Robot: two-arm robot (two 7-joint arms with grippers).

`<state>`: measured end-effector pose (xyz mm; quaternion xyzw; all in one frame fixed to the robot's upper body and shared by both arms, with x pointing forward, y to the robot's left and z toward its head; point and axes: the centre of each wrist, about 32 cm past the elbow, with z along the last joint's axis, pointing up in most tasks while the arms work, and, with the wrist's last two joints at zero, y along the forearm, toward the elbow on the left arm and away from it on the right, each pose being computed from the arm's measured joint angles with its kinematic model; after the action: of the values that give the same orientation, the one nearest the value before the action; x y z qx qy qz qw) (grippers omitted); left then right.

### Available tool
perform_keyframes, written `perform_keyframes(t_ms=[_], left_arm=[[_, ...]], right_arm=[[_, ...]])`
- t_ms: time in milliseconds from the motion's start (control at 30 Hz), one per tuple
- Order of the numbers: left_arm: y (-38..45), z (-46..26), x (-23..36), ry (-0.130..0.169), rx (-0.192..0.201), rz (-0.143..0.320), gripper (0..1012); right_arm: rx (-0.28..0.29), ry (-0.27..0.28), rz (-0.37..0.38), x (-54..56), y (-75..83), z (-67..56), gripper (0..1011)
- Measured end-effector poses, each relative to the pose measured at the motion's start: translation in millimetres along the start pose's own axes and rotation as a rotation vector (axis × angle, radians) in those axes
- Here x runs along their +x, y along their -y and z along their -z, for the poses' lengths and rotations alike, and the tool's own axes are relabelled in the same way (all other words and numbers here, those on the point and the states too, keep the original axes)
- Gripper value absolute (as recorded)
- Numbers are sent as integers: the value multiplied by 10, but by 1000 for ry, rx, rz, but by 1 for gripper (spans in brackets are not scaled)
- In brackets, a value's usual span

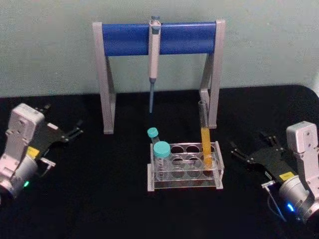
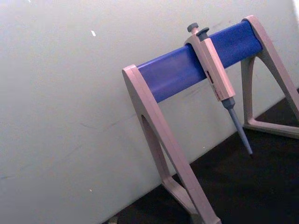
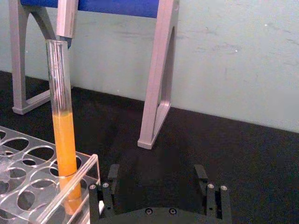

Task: Pick up the test tube from the test tube rack, shake it, then place it back into the test tube rack.

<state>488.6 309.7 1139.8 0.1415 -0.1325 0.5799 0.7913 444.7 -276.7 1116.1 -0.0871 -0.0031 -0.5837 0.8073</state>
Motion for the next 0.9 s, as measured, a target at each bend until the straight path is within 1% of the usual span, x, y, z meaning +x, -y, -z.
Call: perform_keyframes(t_ms=[900], left_arm=[[0, 0, 0, 0, 0, 0, 1001]], right_arm=[[4, 0, -2, 0, 8, -9, 1000]])
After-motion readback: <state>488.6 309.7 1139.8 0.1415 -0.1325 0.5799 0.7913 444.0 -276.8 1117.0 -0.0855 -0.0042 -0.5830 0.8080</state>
